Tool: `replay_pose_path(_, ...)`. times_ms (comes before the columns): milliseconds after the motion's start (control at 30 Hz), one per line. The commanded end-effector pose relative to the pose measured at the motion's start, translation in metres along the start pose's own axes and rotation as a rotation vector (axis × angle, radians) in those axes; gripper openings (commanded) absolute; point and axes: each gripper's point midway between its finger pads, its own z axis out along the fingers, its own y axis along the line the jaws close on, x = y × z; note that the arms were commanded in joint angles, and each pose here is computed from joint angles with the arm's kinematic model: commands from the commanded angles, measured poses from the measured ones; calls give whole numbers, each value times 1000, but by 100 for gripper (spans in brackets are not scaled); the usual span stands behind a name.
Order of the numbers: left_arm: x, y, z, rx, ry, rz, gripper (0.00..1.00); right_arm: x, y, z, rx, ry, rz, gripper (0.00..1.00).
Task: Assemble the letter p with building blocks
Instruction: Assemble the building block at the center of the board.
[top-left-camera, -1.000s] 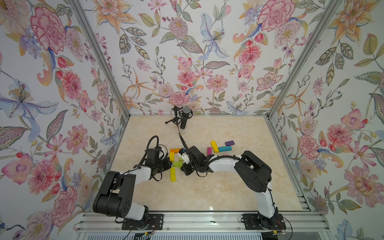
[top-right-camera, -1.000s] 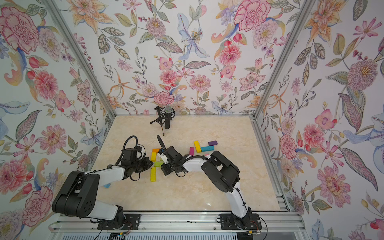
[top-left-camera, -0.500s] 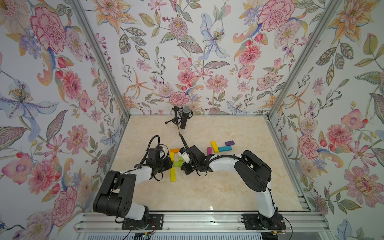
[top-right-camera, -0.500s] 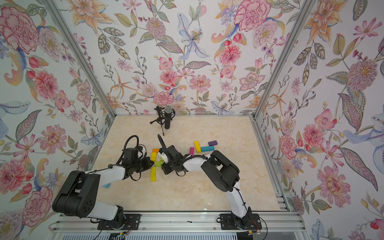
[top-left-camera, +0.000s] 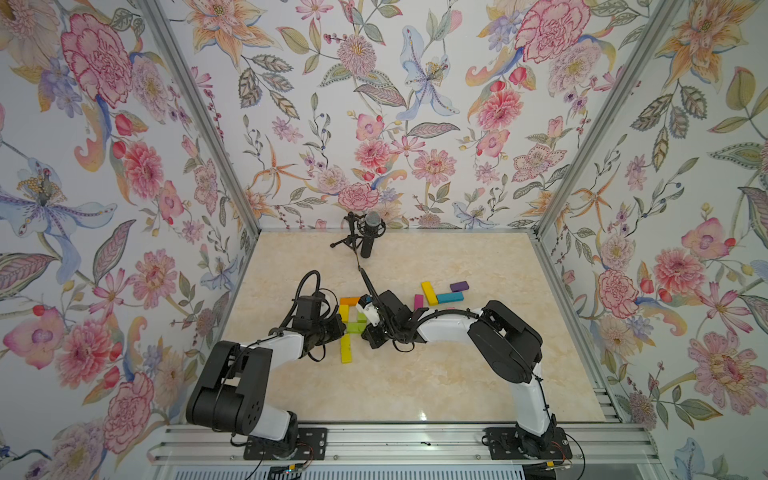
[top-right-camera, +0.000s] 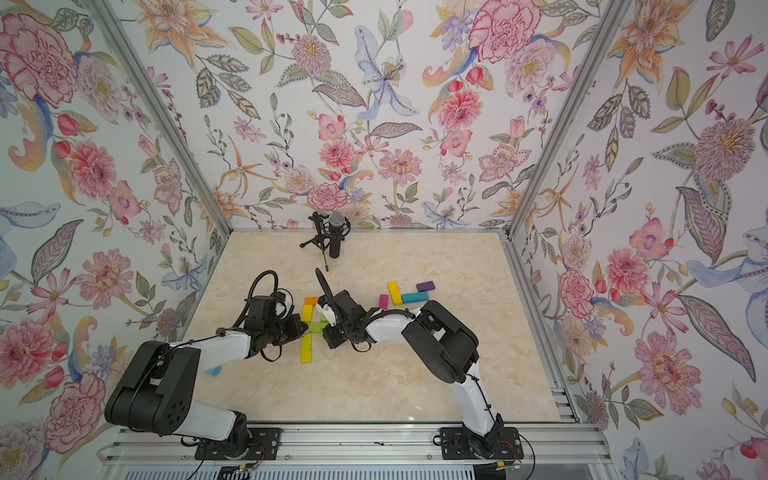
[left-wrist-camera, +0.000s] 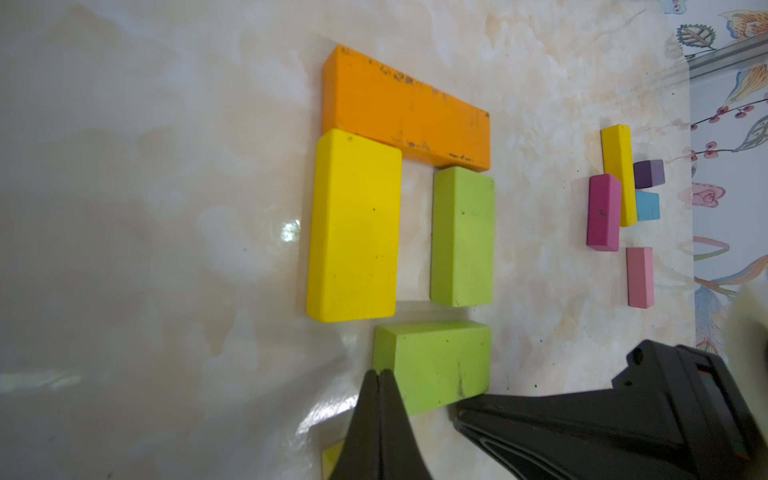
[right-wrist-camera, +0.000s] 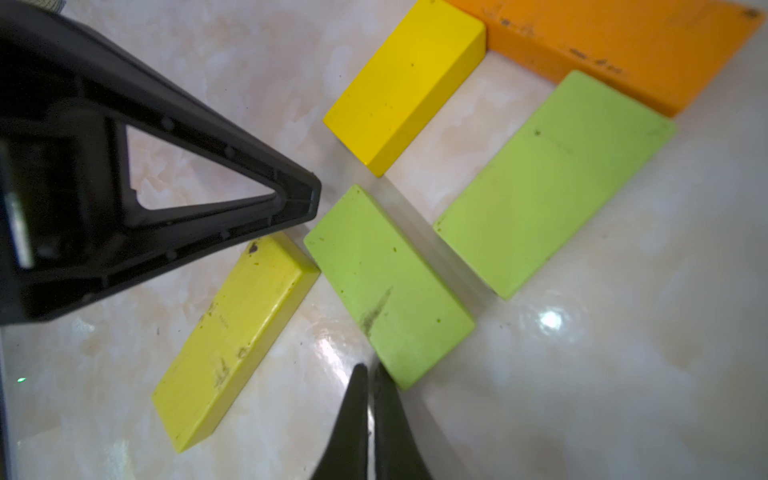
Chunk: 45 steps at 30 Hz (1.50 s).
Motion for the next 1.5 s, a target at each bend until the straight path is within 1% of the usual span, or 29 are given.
replay_pose_path(0,-5,-3,3,-9,-4,17,0,15,-15,11,33,52,21,7)
replay_pose_path(600,-4,-4,11,-4,17,17,0,15,-16,13,31,54,22,7)
replay_pose_path(1267,-10,-7,13,-2,9,18,0,16,-18,14,31,57,25,8)
replay_pose_path(1300,-4,-1,19,-17,34,8,0,16,-18,15,31,58,25,8)
replay_pose_path(1467,-6,-1,20,-17,35,6,0,15,-18,14,29,56,24,8)
